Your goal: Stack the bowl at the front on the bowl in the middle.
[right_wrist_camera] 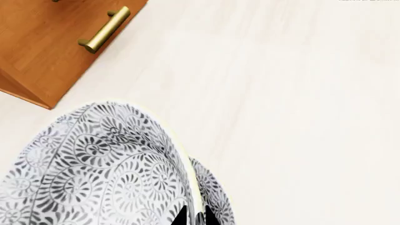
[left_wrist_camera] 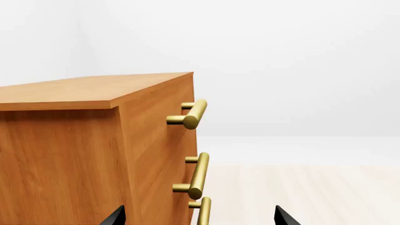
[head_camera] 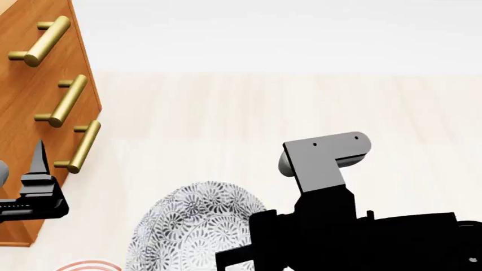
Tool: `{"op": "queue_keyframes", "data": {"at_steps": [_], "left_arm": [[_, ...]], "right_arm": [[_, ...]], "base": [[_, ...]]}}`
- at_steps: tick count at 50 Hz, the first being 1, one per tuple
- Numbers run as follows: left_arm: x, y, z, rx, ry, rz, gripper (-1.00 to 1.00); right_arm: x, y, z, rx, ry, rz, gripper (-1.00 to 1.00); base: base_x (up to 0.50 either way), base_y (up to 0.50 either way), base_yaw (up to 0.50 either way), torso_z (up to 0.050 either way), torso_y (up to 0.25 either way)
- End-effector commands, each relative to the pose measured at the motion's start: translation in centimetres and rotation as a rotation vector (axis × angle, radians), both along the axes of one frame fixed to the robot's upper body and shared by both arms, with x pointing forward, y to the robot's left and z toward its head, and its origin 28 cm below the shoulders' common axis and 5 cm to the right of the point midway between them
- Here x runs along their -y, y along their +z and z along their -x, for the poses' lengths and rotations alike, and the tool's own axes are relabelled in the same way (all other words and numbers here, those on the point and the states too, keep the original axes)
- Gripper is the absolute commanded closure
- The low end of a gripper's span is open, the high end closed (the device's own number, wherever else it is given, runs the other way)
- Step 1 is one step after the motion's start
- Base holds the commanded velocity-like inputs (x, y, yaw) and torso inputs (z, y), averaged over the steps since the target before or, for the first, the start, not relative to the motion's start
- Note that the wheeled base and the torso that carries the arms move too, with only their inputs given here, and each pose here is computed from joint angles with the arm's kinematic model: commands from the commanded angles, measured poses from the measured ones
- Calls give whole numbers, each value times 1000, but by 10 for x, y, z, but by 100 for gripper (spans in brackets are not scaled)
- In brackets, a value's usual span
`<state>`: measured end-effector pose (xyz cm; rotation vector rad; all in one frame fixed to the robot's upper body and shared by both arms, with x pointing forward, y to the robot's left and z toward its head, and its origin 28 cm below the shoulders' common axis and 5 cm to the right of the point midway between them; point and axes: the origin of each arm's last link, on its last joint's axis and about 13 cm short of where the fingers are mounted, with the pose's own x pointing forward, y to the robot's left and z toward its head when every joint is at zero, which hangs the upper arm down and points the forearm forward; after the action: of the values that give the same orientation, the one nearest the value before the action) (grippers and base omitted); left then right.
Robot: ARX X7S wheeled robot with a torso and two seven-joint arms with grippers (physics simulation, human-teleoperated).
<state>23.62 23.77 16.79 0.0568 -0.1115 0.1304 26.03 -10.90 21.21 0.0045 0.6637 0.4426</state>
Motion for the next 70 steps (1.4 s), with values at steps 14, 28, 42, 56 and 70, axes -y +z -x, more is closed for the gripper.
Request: {"op": "queue_keyframes", "data": {"at_steps": [14, 28, 42, 56, 70], "left_arm": [[0, -2, -1, -6, 0, -1, -100], [0, 0, 0, -1, -3, 3, -100], [3, 10, 10, 120, -50, 14, -100], [11, 33, 43, 393, -59, -9, -100], [14, 36, 49, 467, -47, -19, -100]], "right_arm": [[-1, -3, -2, 8, 16, 11, -100], [-4, 6, 1, 374, -96, -22, -100], [-5, 16, 25, 1084, -363, -50, -100], [-14, 11, 59, 1432, -415, -3, -100], [-15, 7, 62, 1472, -416, 16, -100]], "base": [[0, 0, 0, 0, 0], [0, 0, 0, 0, 0], [0, 0, 0, 0, 0], [0, 0, 0, 0, 0], [0, 0, 0, 0, 0]]}}
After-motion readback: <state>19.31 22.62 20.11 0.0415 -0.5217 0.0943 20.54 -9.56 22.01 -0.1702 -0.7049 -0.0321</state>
